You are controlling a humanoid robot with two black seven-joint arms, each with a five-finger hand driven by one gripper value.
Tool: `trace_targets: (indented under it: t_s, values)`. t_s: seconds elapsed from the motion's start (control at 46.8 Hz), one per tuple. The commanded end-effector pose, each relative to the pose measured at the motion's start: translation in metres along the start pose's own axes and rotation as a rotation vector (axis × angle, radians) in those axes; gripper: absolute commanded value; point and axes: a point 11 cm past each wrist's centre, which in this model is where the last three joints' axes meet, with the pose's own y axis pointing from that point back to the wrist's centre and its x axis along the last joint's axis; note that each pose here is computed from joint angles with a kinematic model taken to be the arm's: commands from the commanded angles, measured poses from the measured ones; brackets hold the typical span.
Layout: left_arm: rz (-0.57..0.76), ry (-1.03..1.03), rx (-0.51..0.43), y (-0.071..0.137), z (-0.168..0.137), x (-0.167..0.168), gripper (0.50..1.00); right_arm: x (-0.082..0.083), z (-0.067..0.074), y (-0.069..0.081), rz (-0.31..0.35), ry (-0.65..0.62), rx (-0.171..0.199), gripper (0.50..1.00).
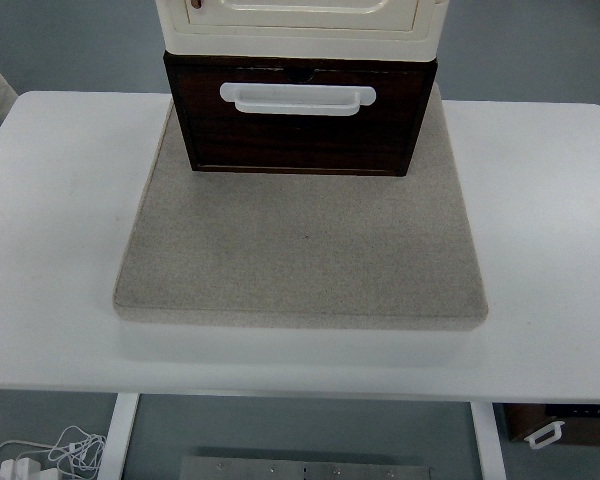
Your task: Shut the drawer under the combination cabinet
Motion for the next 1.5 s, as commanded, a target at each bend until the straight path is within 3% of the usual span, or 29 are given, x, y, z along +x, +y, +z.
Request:
trace_targets:
  t_s: [0.0,0.363,0.534,0.919,1.218,1.474]
  values:
    - [0.098,0.022,-0.051,0.003,0.009,0.021,1.0,0.0,0.0,0.0,0.0,0.0,0.0,0.952]
    - [0.503,0.093,-0.185,0.035,0.026,0.112,1.0,0.0,0.0,0.0,0.0,0.0,0.0,0.952]
    - [0.649,0.108,-0.17,0.058,0.015,0.152,1.0,0.0,0.0,0.0,0.0,0.0,0.0,0.952]
    - [0.936,0.239,-0.163,0.133,-0.016,0.229,1.0,0.0,0.0,0.0,0.0,0.0,0.0,0.952]
    - [1.062,0.396,-0.093,0.188,-0.084,0.251,1.0,0.0,0.0,0.0,0.0,0.0,0.0,0.952]
    - [1.088,0.491,0.022,0.207,-0.166,0.24,1.0,0.0,0.0,0.0,0.0,0.0,0.0,0.952]
